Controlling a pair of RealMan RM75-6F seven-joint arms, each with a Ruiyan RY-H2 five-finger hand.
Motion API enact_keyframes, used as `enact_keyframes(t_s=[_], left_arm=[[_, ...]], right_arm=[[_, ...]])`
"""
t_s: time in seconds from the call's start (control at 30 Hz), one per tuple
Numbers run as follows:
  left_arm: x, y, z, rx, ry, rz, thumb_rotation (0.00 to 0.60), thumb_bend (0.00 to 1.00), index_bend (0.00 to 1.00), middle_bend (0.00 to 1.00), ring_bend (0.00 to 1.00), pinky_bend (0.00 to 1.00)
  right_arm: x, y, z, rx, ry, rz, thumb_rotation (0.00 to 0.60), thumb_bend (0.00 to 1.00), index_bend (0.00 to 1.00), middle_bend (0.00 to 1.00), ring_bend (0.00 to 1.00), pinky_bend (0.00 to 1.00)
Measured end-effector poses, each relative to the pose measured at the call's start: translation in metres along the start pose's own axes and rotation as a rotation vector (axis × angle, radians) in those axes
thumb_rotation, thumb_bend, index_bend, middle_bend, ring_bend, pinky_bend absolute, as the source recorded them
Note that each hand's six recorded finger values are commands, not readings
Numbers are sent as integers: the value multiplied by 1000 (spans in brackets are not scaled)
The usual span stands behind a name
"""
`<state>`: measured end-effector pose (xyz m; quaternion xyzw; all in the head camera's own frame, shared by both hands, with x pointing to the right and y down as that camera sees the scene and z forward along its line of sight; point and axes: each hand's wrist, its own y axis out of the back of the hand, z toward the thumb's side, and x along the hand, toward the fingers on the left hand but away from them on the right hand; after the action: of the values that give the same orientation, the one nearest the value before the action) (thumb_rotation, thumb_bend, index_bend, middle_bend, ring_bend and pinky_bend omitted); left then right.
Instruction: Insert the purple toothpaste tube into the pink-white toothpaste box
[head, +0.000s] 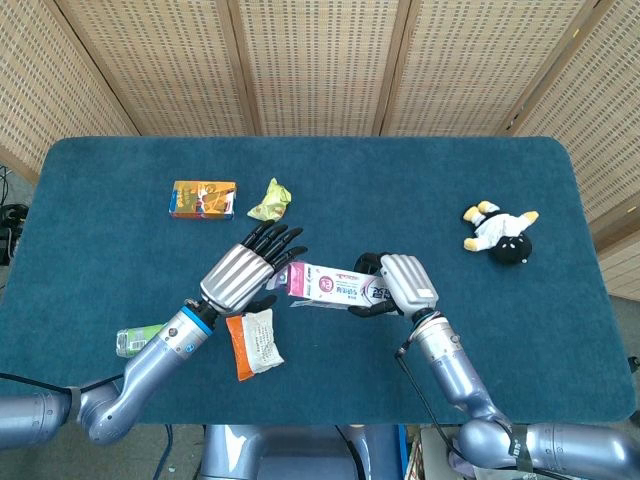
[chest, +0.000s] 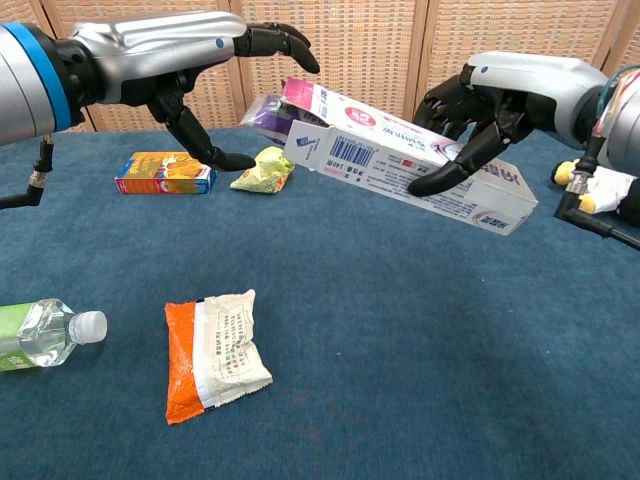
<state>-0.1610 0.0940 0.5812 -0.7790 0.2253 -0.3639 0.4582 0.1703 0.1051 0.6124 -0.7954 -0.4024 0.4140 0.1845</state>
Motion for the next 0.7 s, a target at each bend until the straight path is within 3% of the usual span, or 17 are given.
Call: enact_keyframes(t_s=[0.4, 0.7], left_arm=[[-9, 4, -6, -10, 14, 24, 600, 294, 113, 0, 0, 0], [-40, -4, -37, 12, 82, 2, 600, 294, 113, 0, 0, 0]], right_arm=[[7, 19, -20, -178, -40, -73, 600, 0, 586, 520, 432, 498], [22, 28, -68, -35, -110, -122, 600, 0, 586, 519, 432, 498]])
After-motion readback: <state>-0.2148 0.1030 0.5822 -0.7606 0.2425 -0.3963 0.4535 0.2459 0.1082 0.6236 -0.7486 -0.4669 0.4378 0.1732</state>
